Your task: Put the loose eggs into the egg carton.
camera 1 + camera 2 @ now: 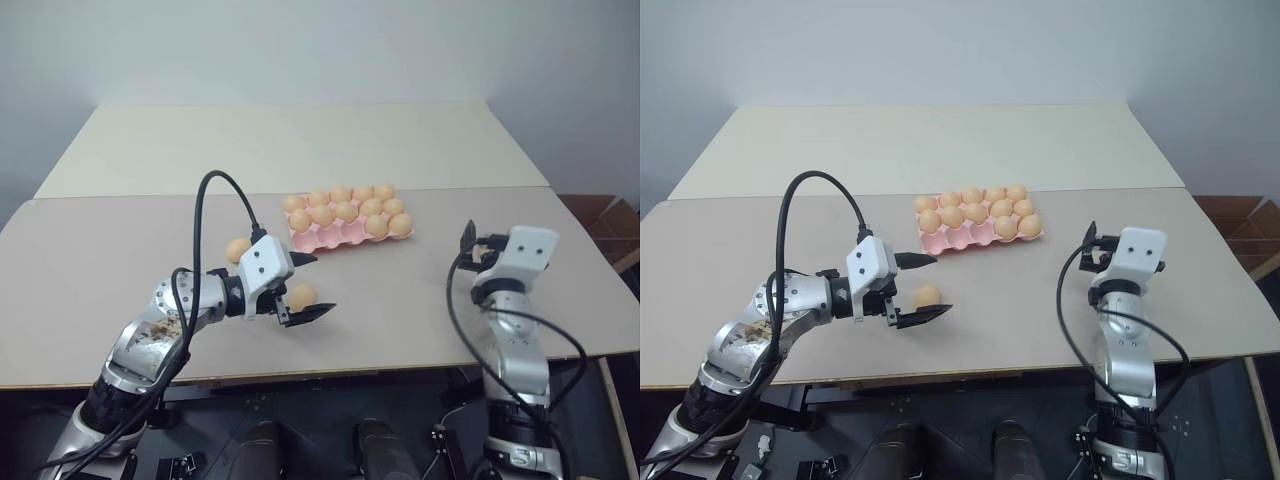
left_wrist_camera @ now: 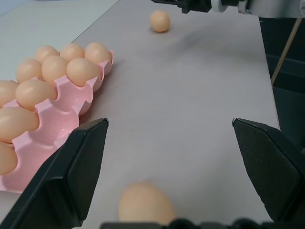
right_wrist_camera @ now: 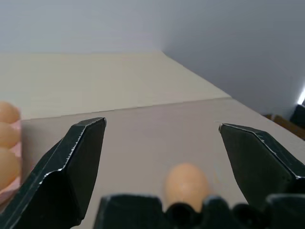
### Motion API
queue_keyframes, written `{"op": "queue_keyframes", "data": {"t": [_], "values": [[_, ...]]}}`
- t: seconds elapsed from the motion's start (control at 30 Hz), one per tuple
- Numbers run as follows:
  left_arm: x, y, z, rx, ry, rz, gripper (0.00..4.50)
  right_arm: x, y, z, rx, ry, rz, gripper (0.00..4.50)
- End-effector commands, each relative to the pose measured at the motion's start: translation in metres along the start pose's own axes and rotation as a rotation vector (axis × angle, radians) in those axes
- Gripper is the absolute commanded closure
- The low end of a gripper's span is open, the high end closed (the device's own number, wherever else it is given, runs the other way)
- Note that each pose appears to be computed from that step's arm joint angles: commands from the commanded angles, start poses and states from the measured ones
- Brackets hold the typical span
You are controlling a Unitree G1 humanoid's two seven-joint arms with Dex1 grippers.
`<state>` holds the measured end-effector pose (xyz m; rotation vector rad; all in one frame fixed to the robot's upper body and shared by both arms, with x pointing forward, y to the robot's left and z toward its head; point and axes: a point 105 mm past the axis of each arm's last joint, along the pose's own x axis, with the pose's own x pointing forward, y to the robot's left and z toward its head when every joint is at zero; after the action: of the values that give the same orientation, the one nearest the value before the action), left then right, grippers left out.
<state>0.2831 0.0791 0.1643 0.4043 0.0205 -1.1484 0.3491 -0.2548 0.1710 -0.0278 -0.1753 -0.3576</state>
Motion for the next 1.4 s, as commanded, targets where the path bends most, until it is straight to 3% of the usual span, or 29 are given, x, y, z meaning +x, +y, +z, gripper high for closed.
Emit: {"op": "queue_keyframes", "data": {"t": [0.03,0.07,0.6,0.8,1.0,1.1,1.17,1.33,1.4], "values": [[-0.002,-0.001,0.012,0.045,-0.032,0.004,0.0,0.002,-0.009,0.015,-0.005,0.016,-0.036,0.71],[-0.002,-0.001,0.012,0.045,-0.032,0.003,0.0,0.002,-0.008,0.017,0.006,0.017,-0.035,1.1],[-0.003,-0.001,0.011,0.045,-0.027,0.003,0.0,0.003,-0.008,0.018,-0.016,0.06,-0.048,1.1],[-0.003,-0.001,0.011,0.045,-0.027,0.002,0.0,0.003,-0.004,0.023,0.196,0.074,-0.032,1.1],[-0.003,-0.001,0.011,0.044,-0.025,0.003,0.0,-0.005,0.011,0.045,0.302,-0.028,0.116,1.21],[-0.003,-0.001,0.011,0.044,-0.025,0.002,0.0,-0.009,0.013,0.048,0.349,-0.037,0.16,0.78],[-0.003,-0.001,0.011,0.043,-0.025,0.001,0.0,-0.012,0.016,0.047,0.339,-0.033,0.195,0.11],[-0.002,-0.001,0.01,0.043,-0.026,0.001,0.0,-0.018,0.019,0.045,0.231,-0.044,0.268,0.05],[-0.003,-0.001,0.01,0.044,-0.024,0.001,0.0,-0.022,0.02,0.044,0.098,-0.076,0.308,0.05]]}}
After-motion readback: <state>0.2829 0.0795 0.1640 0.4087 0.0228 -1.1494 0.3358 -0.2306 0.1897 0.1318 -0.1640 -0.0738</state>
